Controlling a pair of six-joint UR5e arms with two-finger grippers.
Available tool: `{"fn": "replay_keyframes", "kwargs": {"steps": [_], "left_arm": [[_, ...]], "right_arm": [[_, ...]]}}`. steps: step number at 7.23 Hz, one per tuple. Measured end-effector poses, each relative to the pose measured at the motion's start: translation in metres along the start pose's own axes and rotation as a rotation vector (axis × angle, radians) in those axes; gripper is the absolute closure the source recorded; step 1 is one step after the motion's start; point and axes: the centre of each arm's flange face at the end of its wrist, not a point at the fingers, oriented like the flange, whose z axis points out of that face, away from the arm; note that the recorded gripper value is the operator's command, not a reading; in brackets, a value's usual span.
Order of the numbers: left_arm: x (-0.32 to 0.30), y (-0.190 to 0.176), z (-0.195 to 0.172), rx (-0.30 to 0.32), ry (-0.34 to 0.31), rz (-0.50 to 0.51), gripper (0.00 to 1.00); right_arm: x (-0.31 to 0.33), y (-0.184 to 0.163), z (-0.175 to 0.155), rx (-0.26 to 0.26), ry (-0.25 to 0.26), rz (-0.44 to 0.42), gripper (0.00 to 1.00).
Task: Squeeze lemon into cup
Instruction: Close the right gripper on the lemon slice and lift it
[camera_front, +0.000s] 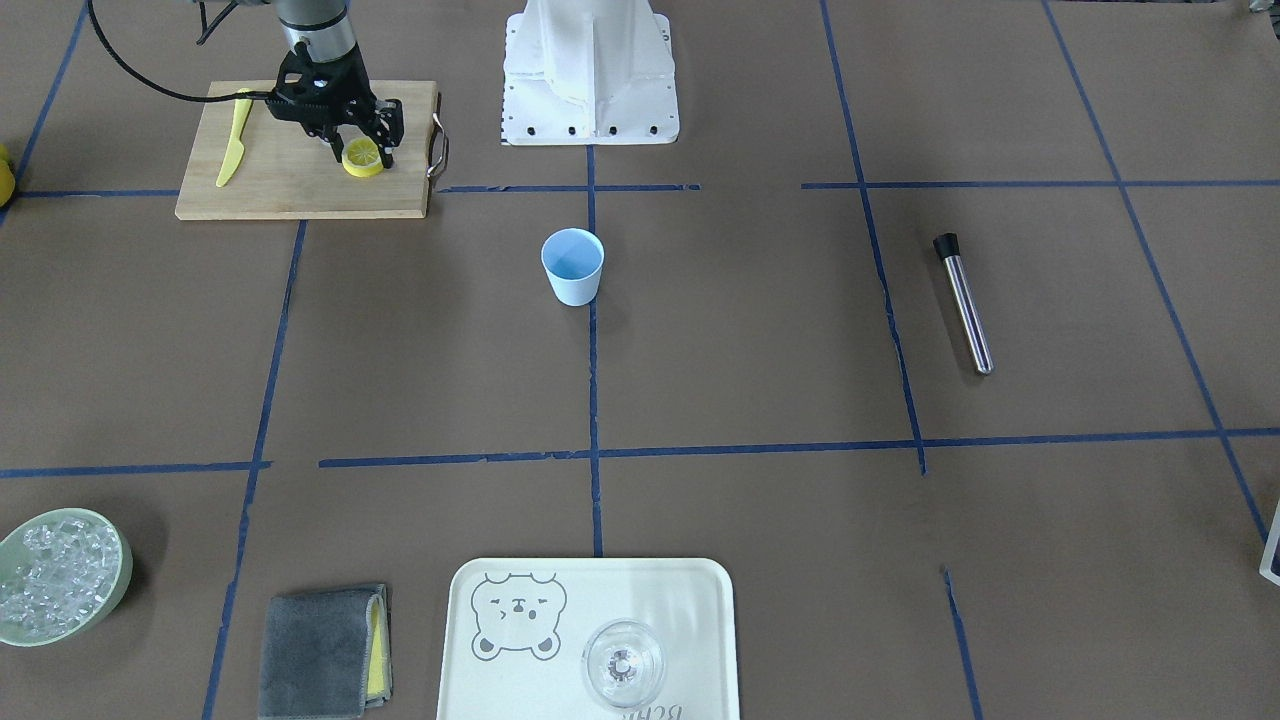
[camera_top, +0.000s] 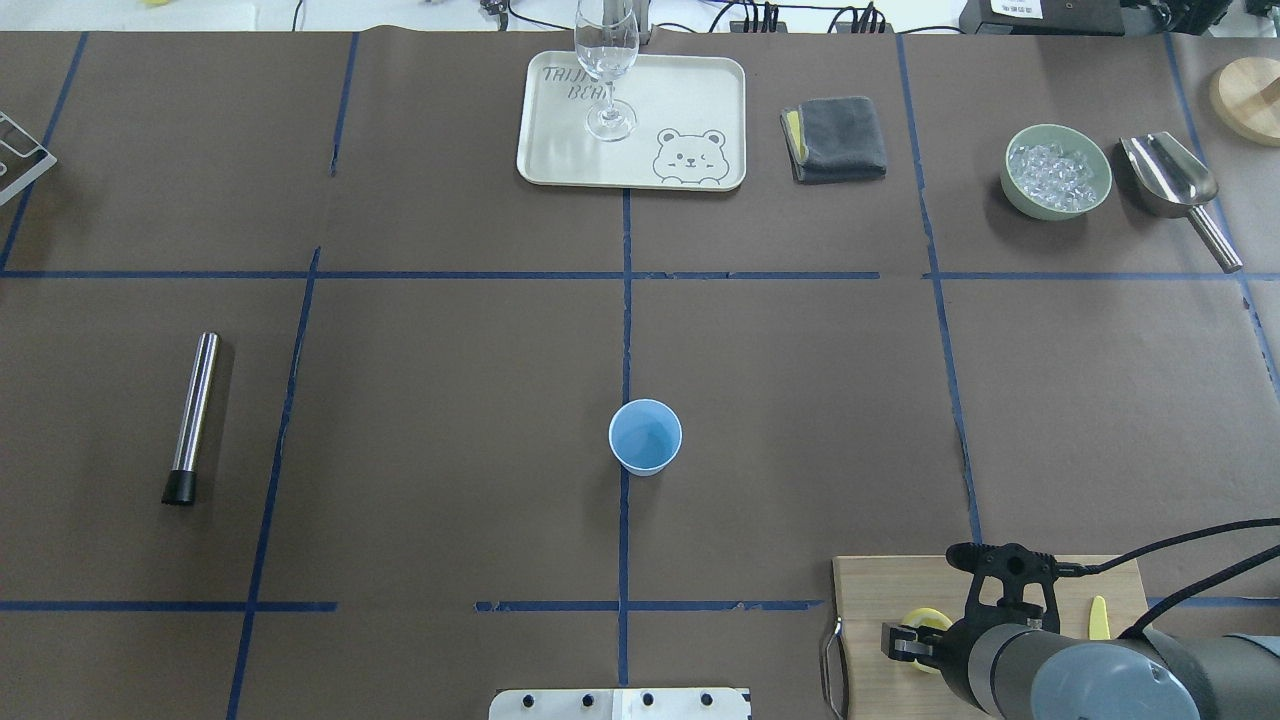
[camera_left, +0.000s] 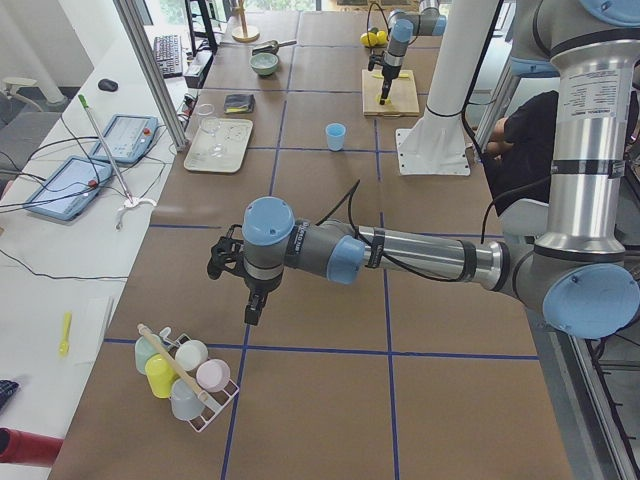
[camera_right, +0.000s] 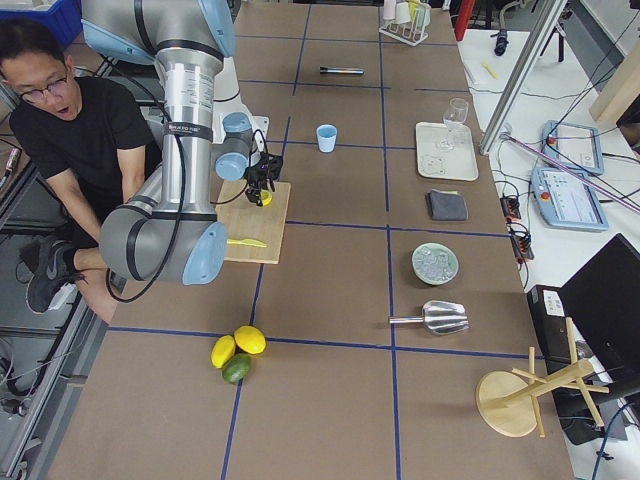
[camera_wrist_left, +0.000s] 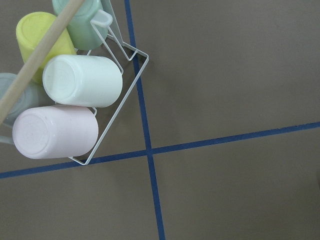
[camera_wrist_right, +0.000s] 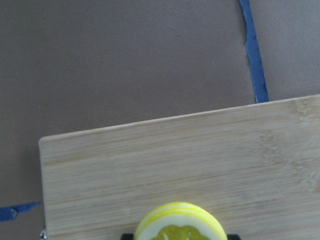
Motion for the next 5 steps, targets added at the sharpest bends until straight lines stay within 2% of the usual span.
{"fn": "replay_keyframes", "kwargs": {"steps": [5], "left_arm": [[0.0,0.0,0.0,0.0,0.0,0.0,0.0]], "right_arm": [[0.005,-0.003,-0.023,-0.009,-0.02,0.002,0.58]]}}
